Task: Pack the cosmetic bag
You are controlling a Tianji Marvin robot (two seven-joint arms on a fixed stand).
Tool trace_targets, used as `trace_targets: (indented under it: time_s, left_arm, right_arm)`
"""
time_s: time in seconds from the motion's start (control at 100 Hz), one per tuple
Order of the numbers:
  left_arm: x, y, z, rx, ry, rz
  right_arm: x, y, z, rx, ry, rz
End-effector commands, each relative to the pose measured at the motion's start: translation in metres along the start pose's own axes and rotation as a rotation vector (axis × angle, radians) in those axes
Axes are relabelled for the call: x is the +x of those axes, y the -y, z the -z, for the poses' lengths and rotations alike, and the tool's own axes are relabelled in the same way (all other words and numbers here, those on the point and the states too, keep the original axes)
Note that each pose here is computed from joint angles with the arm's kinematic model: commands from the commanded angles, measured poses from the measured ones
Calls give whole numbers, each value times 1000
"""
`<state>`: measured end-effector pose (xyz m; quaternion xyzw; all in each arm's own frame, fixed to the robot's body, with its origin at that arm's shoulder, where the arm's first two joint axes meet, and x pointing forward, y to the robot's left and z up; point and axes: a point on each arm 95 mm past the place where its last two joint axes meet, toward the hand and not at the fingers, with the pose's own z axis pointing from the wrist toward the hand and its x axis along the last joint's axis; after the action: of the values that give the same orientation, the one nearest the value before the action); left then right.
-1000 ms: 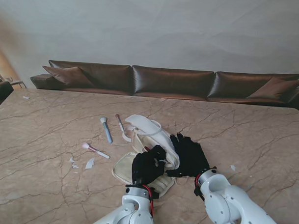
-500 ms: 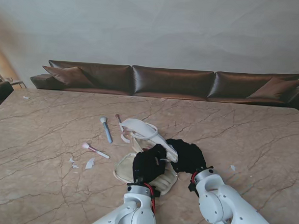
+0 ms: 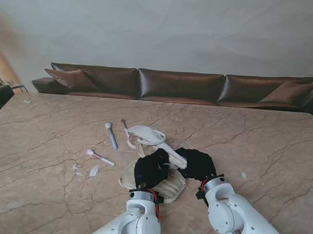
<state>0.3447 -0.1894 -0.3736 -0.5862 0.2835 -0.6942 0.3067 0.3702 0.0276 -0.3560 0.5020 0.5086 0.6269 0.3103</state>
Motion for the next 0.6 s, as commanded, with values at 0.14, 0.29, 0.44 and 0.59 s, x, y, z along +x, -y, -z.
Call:
trace_targets:
  time_s: [0.14,0.29,0.44,0.59]
  left_arm:
    - [-13,7,-6,20,42,-29]
    - [-17,13,-10,37,58,-41]
    - [-22,20,-15,56,76,-59]
    - [-29,27,-24,72,91,-89]
  right_arm:
    - [-14,15,11,43,33,0]
    - [-17,16,14,29,46,-3]
    - [-19,16,15,25,50,-5]
    - [-20,16,17,19,41,-15]
